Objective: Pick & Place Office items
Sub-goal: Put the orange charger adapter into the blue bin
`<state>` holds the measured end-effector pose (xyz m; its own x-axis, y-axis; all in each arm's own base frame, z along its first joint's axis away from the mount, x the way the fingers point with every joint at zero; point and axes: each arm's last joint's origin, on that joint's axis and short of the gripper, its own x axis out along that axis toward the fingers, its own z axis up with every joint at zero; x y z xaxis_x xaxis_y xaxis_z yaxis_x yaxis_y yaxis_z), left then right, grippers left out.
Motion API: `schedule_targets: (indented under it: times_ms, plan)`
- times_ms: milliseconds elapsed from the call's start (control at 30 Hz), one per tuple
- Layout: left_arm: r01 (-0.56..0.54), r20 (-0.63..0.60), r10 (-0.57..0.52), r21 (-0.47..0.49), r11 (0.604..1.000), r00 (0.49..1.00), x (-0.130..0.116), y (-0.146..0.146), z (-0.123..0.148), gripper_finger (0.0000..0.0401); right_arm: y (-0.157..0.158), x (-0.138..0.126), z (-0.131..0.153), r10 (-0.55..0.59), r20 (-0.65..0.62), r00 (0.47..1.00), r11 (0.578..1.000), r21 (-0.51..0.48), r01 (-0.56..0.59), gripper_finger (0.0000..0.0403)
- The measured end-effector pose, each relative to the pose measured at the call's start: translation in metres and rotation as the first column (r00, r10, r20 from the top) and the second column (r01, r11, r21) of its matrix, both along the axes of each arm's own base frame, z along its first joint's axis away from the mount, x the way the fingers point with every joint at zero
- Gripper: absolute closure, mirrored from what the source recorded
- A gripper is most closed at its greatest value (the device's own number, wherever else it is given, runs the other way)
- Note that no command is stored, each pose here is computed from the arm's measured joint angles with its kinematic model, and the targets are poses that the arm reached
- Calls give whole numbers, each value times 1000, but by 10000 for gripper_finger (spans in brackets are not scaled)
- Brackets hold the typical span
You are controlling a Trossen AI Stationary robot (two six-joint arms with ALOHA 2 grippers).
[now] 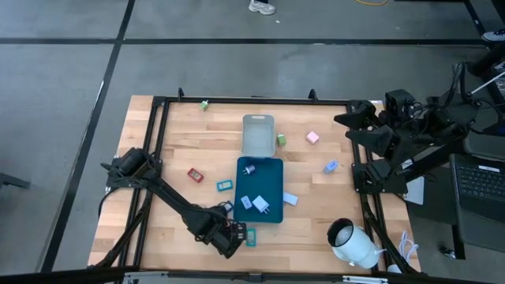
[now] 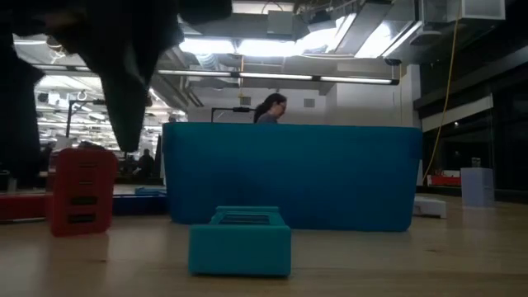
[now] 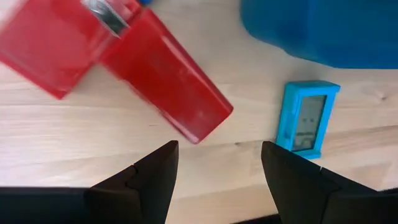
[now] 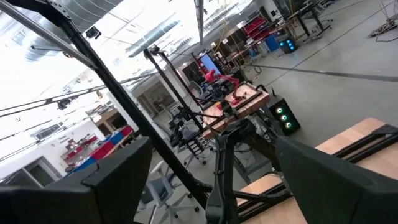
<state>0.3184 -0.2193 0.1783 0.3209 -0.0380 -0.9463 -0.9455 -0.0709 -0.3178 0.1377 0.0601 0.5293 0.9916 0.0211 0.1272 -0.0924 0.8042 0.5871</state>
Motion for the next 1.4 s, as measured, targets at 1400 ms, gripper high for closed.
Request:
schedule_targets:
  times_ms: [1400]
  plan:
    - [-31, -209, 37, 29, 999, 977, -7, 25, -3, 268, 1, -1, 2, 58, 27, 998, 998, -32, -57, 55]
